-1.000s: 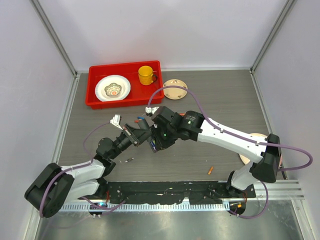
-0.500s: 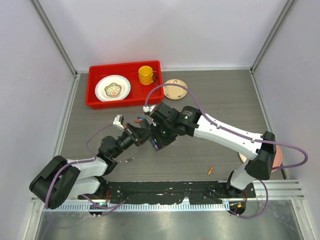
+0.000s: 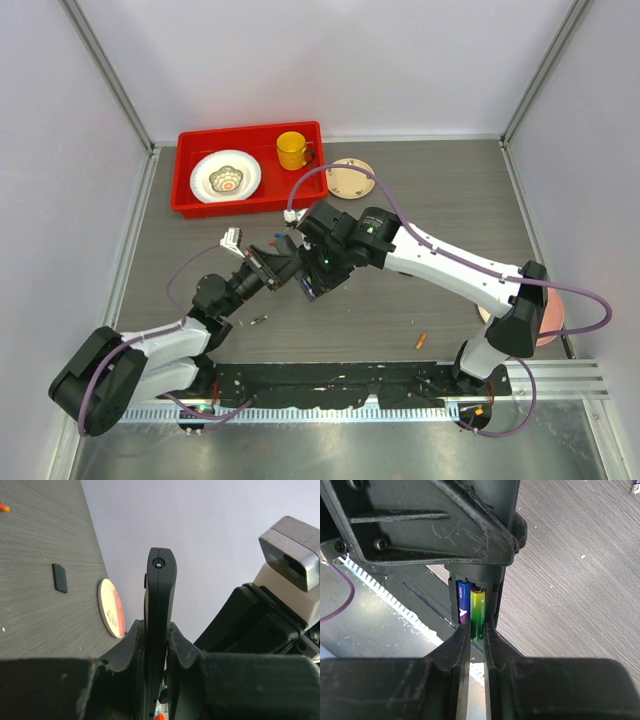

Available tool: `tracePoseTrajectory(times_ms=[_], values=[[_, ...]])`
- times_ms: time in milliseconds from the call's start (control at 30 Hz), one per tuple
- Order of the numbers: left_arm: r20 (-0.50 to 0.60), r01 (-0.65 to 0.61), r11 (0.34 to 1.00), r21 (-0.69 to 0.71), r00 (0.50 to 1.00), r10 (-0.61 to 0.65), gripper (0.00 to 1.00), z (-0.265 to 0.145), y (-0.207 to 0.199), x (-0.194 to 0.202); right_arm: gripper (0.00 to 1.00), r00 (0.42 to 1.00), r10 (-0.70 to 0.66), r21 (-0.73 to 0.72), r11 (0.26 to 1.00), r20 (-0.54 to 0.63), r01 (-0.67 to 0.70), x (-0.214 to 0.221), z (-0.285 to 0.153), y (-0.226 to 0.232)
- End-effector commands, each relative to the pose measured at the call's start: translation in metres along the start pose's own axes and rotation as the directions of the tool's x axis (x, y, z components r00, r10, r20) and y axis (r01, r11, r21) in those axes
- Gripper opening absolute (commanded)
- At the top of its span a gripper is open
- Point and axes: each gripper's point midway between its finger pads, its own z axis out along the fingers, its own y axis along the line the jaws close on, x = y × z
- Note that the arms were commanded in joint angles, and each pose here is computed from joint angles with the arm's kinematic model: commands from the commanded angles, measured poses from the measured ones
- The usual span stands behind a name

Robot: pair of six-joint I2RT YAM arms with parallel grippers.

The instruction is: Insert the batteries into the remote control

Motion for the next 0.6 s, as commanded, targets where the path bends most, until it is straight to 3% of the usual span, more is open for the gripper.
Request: tracePoseTrajectory(times_ms=[0,267,467,567], values=[[0.042,-0.104,0.968,0.229,0.994,0.097,0.0,-0.005,-0.075,-0.008,0.01,0.998,0.027,0.072,0.997,-0.057,-0.023,0.006,0.002,-0.017],[0.072,-0.14,0.974,0.177,0.989,0.129,0.0,-0.007,-0.068,-0.012,0.01,0.996,0.031,0.096,0.995,-0.088,-0.023,0.005,0.001,-0.019],[0.041,-0.081,0.972,0.221,0.996,0.073,0.0,-0.008,-0.071,-0.007,0.01,0.996,0.029,0.098,0.995,-0.081,-0.021,-0.004,0.005,-0.016],[0.038,-0.035,0.97,0.239,0.999,0.027,0.0,-0.009,-0.073,-0.008,0.08,0.996,0.026,0.098,0.995,-0.083,-0.018,-0.008,0.006,-0.014]])
